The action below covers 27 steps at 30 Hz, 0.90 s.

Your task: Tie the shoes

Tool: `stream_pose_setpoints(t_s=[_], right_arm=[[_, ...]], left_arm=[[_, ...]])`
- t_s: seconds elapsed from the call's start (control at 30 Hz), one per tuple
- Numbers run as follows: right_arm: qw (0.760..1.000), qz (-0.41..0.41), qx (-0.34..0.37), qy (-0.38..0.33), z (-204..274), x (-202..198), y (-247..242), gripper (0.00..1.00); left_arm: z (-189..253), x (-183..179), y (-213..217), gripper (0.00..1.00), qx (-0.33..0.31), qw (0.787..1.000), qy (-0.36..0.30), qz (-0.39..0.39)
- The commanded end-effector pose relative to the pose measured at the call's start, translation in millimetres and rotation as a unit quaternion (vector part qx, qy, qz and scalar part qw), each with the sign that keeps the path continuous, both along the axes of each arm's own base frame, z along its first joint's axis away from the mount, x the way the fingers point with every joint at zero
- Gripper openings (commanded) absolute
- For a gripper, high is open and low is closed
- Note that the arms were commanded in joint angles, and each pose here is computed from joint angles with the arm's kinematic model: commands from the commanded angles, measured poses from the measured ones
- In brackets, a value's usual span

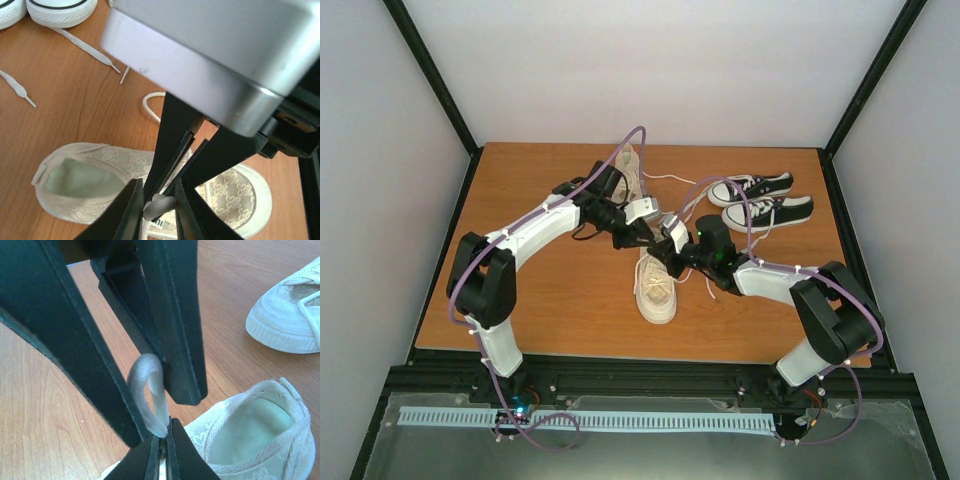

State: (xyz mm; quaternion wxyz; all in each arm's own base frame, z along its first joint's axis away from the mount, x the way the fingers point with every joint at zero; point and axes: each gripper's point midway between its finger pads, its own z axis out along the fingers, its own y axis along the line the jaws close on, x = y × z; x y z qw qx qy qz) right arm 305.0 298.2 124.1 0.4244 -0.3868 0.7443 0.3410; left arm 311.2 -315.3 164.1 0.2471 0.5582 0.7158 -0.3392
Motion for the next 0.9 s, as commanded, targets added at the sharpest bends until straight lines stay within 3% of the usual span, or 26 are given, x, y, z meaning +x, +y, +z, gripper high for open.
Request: stream_pose_setpoints(t_s=[0.0,0.07,0.13,0.23,0.33,0.4,0.5,0.6,0.73,0.87], right_arm=[[1.0,0.006,0.007,-0.026,13.7,0.6,2.7,0.03],[1.0,0.006,0.006,-0.026,13.8,0.4,2.6,0.03],[1.0,-0.001,-0.002,-0.024,12.9,1.7,0.2,0.07],[0.999,-0.038,-0.026,-0.008,15.2,7.8,-10.1,0.25],[0.987,-0.139,-0.08,0.027,13.3,17.7,-42.4,0.33],[0.963,-0.23,-0.125,0.062,9.0,19.9,-77.3,0.36],[0.905,-0.34,-0.209,0.145,-16.5,-0.9,-132.1,0.4],[0.855,-0.398,-0.258,0.211,-39.3,-24.5,-161.7,0.48],[0.839,-0.38,-0.279,0.271,-63.8,-45.0,-159.7,0.61],[0.822,-0.365,-0.313,0.306,-87.0,-57.5,-161.2,0.64]], left_arm=[[0.6,-6.2,-5.0,0.14,-0.009,1.0,0.01,-0.012],[0.5,-5.9,-5.9,0.01,-0.01,1.0,0.01,-0.012],[0.8,-6.7,-6.3,0.01,-0.012,1.0,0.011,-0.013],[-1.3,-6.6,-4.4,0.01,-0.007,1.0,0.007,-0.008],[-3.3,-5.9,-2.0,0.01,-0.002,1.0,0.0,-0.002],[-2.1,-6.6,-2.2,0.01,-0.005,1.0,-0.002,-0.001],[-0.5,-5.7,-2.5,0.01,-0.006,1.0,-0.007,0.003],[0.8,-7.0,-2.1,0.01,-0.006,1.0,-0.008,0.003],[1.6,-10.3,-1.4,0.01,-0.008,1.0,-0.011,0.002],[2.2,-12.6,-1.1,0.01,-0.008,1.0,-0.013,0.002]])
